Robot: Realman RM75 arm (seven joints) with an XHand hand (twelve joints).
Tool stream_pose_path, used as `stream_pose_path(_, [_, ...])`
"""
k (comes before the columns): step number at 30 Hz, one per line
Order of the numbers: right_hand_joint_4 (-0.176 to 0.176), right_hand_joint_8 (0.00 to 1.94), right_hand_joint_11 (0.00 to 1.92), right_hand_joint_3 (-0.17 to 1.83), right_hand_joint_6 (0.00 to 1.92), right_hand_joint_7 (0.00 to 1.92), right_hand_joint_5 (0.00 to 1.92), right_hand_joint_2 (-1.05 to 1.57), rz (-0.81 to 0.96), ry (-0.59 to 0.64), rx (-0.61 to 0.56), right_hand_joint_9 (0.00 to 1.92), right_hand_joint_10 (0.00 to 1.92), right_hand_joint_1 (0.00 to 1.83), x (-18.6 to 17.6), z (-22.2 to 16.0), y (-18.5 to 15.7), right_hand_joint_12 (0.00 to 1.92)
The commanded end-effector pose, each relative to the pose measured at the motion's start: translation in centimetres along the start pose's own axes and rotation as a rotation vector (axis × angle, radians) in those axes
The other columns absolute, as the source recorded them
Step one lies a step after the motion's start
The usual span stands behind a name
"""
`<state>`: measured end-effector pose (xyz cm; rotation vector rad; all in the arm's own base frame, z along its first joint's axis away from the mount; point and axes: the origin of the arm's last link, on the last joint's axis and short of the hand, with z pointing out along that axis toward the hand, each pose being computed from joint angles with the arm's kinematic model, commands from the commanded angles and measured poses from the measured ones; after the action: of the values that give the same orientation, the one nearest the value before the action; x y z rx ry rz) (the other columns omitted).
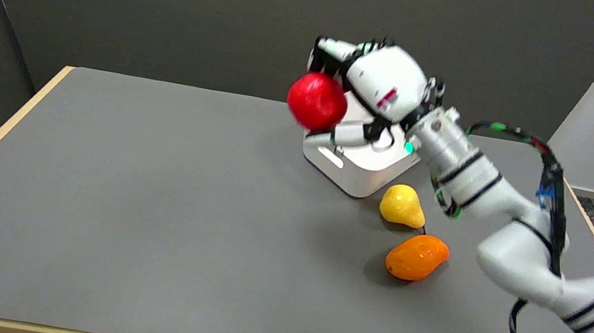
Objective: Place tomato into white box.
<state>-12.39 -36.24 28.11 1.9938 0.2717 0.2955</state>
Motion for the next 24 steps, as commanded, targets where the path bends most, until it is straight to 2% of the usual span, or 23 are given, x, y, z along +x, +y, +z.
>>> stream_pose_path(1, [-0.080,1.33,0.73,0.26,1.58,0.85,0.58,1.14,-0.082,-0.046,-0.266,0.85,1.34,1.16,0.6,6.9,11.6,1.72])
stream_pose_path(6, [-0.085,1.33,0.73,0.26,1.58,0.85,0.57,1.14,-0.071,-0.131,-0.385,0.84,1.33,1.16,-1.9,6.3,15.7,1.72])
stream_pose_path(11, [-0.085,1.33,0.73,0.25,1.59,0.85,0.57,1.15,-0.062,-0.203,-0.464,0.84,1.33,1.16,-4.1,4.6,18.1,1.71])
stream_pose_path(24, [-0.083,1.33,0.73,0.25,1.60,0.85,0.56,1.15,-0.043,-0.308,-0.487,0.84,1.32,1.16,-7.2,0.5,18.1,1.70])
